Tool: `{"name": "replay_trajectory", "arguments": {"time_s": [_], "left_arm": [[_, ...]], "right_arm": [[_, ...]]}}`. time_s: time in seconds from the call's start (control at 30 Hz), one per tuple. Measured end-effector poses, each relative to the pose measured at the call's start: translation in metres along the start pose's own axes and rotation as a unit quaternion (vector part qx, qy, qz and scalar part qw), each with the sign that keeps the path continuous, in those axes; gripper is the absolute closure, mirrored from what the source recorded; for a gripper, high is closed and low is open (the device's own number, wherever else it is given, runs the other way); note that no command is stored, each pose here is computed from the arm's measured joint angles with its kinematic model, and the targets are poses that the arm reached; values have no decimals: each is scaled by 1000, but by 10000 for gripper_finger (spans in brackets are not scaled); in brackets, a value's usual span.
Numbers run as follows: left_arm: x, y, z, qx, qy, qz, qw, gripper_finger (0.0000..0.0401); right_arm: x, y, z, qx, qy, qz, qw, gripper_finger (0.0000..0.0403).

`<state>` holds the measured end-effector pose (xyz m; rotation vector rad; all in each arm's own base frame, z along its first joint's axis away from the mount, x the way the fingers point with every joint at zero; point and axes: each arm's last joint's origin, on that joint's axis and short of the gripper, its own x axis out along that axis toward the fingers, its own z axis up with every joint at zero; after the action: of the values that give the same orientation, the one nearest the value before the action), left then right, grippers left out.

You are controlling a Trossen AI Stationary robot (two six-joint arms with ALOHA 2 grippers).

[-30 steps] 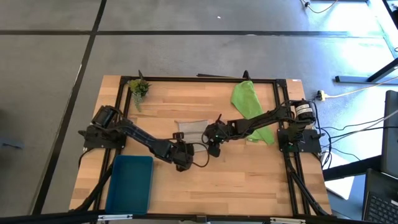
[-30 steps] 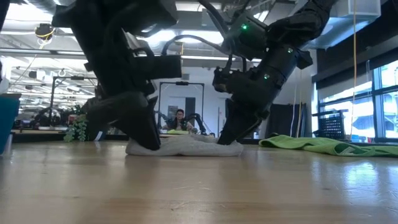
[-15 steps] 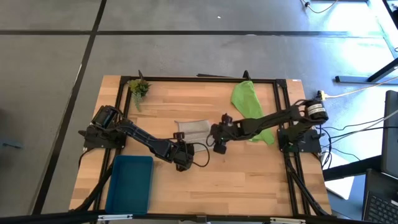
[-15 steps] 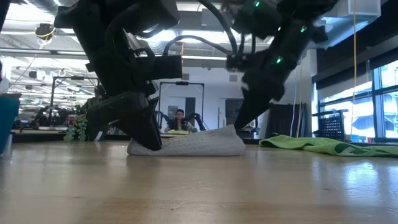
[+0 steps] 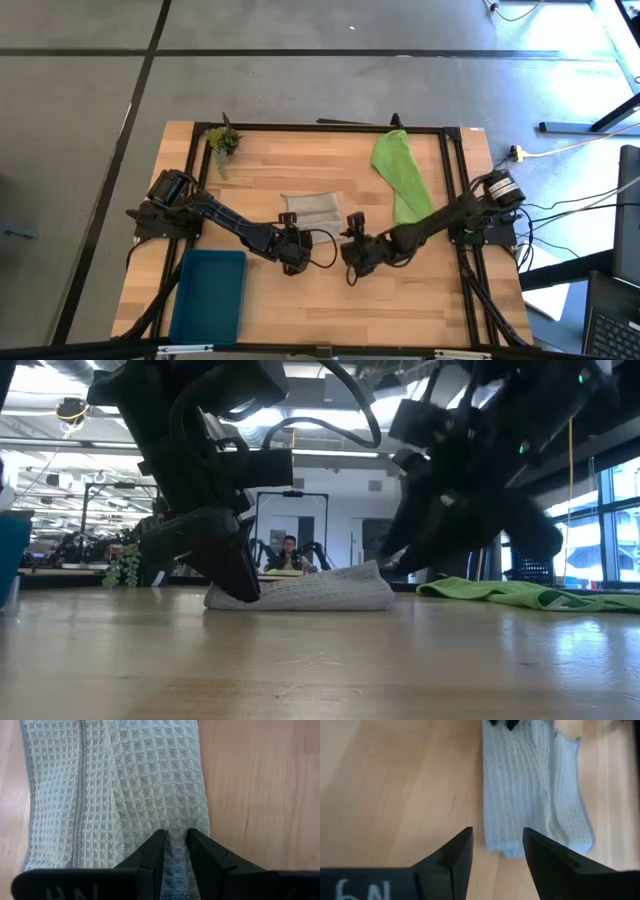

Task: Roll microfiber towels into tight, uniform cylinder then place into a basket
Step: Roll the gray towel

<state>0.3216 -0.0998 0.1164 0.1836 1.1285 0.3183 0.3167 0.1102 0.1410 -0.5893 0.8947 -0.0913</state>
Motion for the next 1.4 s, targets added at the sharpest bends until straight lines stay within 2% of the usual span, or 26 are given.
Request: {"name": "replay_trajectory", "arguments": {"time_s": [0.23,0.4,0.57,0.7,0.9,0.93,1.23,1.4], "left_arm": [[0,0,0,-8,-2,-1,1000,319],[0,0,0,-10,-2,-2,1000,319],[0,0,0,-10,-2,-2,1000,319],[0,0,0,-10,-2,-2,1000,319],[0,0,0,-11,-2,-2,1000,319],[-1,0,1,-11,-3,-3,1000,319],[-29,12,7,-18,-33,-19,999,319],[-38,17,13,-24,-63,3,998,319]], "right_arm": [[31,7,-6,-27,-6,-17,999,230],[48,0,-14,-9,14,-26,1000,230],[57,-6,-18,14,22,-4,1000,235],[58,-7,-19,35,23,8,999,268],[59,-6,-21,59,29,37,997,376],[59,-6,-21,61,29,41,997,384],[60,-7,-22,77,30,56,995,385],[59,-7,-22,82,29,72,994,385]]}}
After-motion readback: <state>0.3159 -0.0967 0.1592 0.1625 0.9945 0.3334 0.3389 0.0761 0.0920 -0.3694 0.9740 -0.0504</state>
